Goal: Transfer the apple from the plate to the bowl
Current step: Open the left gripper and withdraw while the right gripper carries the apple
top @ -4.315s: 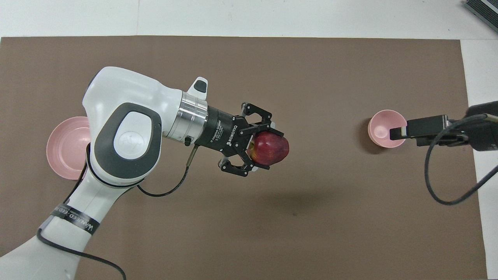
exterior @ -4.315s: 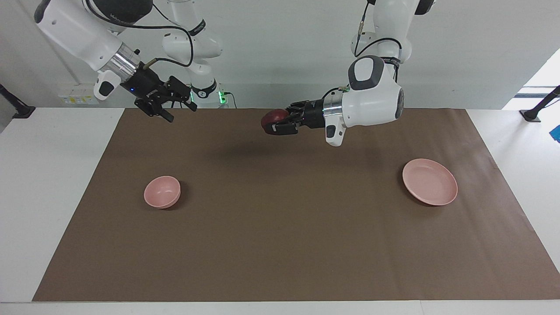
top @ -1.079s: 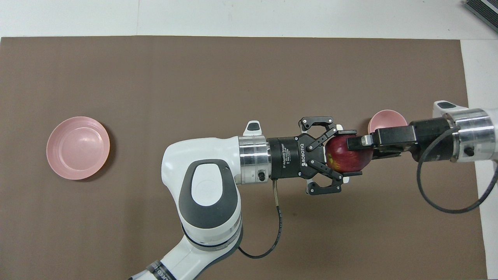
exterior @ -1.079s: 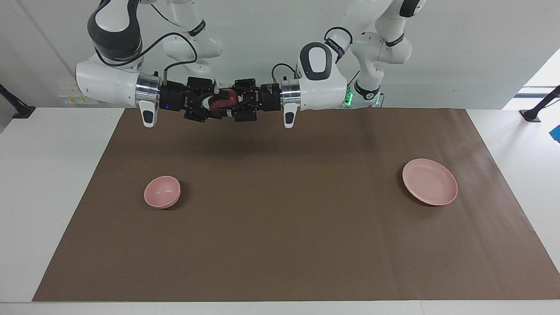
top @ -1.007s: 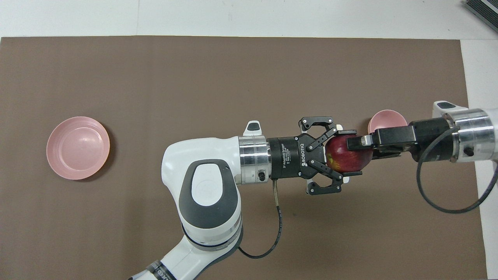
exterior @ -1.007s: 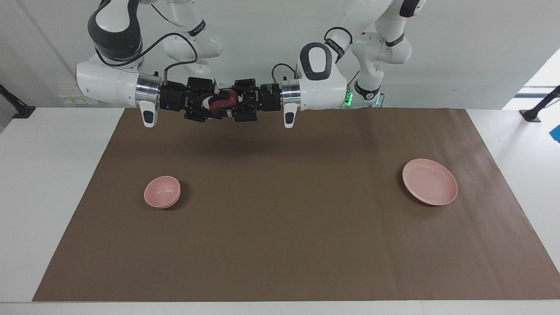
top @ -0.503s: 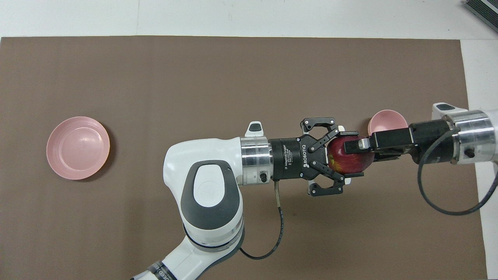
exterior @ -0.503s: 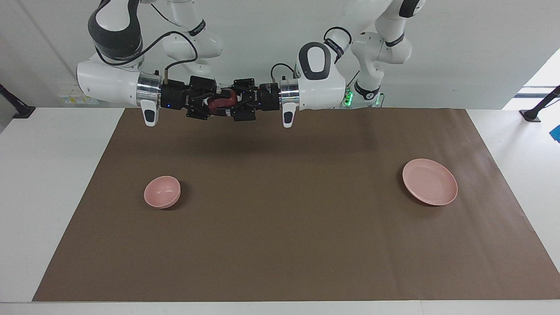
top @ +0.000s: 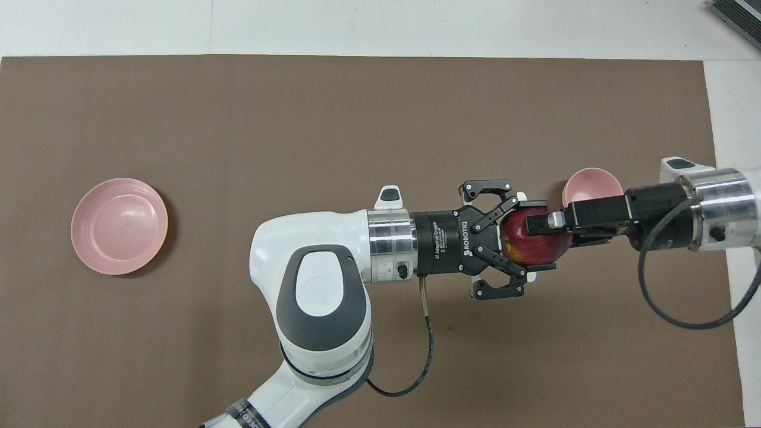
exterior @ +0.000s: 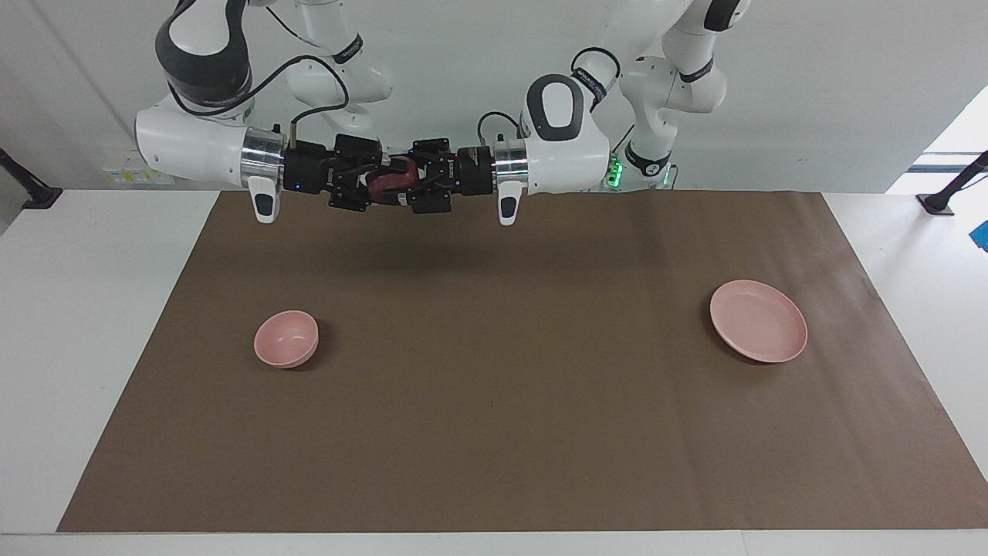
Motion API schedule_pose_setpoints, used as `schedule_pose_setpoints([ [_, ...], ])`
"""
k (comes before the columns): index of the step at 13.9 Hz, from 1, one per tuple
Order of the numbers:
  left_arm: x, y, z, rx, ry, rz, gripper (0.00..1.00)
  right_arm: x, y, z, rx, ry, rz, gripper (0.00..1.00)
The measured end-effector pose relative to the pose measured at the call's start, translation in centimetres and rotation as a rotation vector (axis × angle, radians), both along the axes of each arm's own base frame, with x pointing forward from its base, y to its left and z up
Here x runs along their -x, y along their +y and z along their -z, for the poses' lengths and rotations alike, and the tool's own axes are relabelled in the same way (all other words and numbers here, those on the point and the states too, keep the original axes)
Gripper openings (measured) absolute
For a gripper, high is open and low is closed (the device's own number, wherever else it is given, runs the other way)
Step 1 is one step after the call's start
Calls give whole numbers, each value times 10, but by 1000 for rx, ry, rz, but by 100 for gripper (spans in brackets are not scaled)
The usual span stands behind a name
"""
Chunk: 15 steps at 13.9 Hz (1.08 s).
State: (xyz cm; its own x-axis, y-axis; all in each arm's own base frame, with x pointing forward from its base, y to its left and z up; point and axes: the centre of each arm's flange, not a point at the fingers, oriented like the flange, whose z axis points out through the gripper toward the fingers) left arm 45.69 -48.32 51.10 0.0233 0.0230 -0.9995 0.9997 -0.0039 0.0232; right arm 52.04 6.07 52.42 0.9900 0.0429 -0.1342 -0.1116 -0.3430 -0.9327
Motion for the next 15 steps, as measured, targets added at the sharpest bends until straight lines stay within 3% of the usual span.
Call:
schedule_pose_setpoints([
  [1,-1,0,-4,6,-5,-1,100,0,1,2,1,4,-2,86],
  [8,-11,8,-2,-22,-35,-7,100,-2,-16,8,104,-4,-19,85],
  [11,-20,18,7,-127,-141,49,100,-4,-32,14,195,-34,-46,85],
  [15,-32,44,18,-256,-280,273,100,-18,-65,30,484,-138,-118,85],
])
